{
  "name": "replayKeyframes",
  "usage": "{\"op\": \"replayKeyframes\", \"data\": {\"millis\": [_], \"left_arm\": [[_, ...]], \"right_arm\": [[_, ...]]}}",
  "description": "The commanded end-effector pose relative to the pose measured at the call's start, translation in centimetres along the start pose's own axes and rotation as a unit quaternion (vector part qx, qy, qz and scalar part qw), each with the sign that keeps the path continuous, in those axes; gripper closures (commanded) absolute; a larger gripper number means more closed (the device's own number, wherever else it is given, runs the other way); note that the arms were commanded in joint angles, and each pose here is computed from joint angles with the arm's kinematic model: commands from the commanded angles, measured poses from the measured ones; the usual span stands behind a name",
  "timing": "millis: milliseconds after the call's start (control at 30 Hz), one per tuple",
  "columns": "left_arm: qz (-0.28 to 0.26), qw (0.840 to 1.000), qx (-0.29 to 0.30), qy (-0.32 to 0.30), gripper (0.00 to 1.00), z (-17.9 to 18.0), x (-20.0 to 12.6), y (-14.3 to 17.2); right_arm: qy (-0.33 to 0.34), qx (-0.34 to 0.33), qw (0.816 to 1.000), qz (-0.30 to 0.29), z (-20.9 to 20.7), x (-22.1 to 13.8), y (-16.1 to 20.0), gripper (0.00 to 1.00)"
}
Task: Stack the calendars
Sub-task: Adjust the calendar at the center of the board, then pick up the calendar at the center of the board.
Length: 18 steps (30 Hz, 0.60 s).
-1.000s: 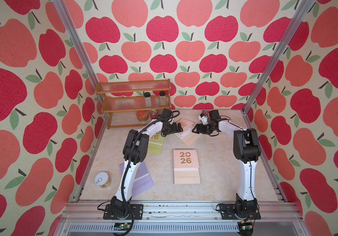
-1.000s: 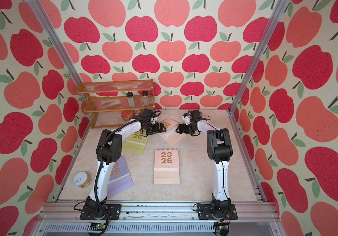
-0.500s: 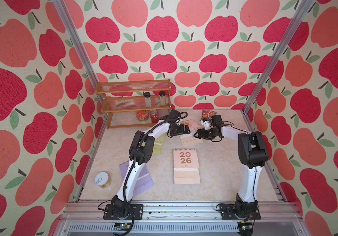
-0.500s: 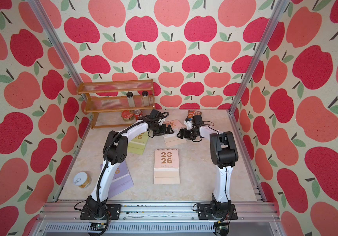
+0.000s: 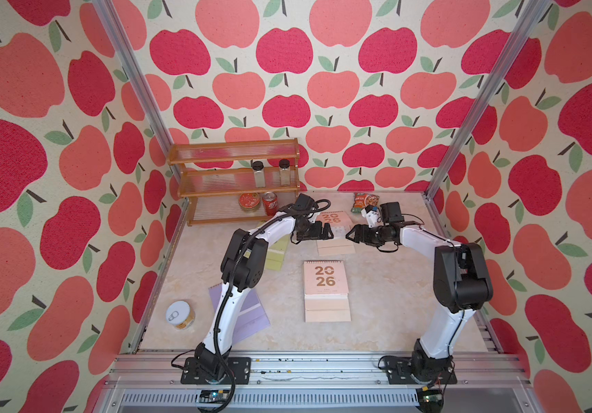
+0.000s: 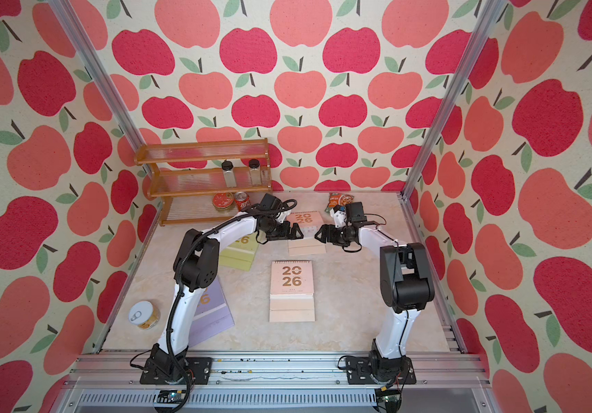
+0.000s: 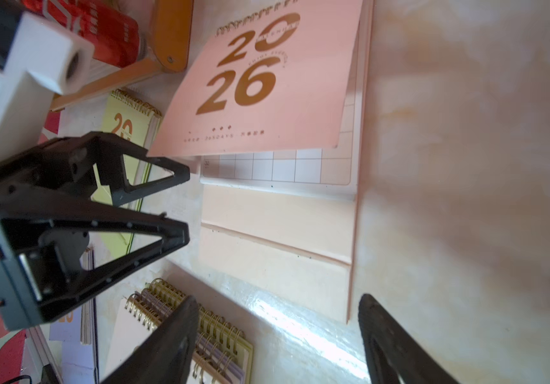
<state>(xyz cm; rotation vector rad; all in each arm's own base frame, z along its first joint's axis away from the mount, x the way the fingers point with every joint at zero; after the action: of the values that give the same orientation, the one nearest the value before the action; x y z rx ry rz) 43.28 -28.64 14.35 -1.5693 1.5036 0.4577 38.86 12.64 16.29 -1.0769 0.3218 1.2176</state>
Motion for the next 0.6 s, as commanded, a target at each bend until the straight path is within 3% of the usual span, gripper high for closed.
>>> {"op": "replayKeyframes", "data": {"millis": [0,200,567], "left_arm": [[-0.061,0.997,0.039,0.021,0.0,-1.5,-3.8,-1.4],[-0.1,0.994,0.03,0.014,0.01,-1.5,-5.3,-2.3],[-0.05,0.998,-0.038,-0.014,0.0,1.3,-1.2,-4.0]], "right_arm": [[0.0,0.007,1.0,-0.008,0.1,-0.7,-1.2,0.22],[0.012,0.015,1.0,-0.004,-0.6,0.3,-3.0,0.21],[0.027,0.04,0.998,0.031,-2.7,3.7,-5.5,0.22]]}}
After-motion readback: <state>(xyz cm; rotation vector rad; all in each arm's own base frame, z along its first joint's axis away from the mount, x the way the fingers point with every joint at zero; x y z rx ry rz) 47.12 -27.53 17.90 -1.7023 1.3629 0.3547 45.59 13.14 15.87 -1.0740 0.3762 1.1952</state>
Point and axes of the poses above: each gripper's point midway between its finger pads, its own x axis out along the fingers, its own z axis along the line the jaws close on, y = z × x, the point moved 10 cm from there along -x, back along the fingers, and after that the axes turned 3 degrees about -x, right-handed, at the moved point
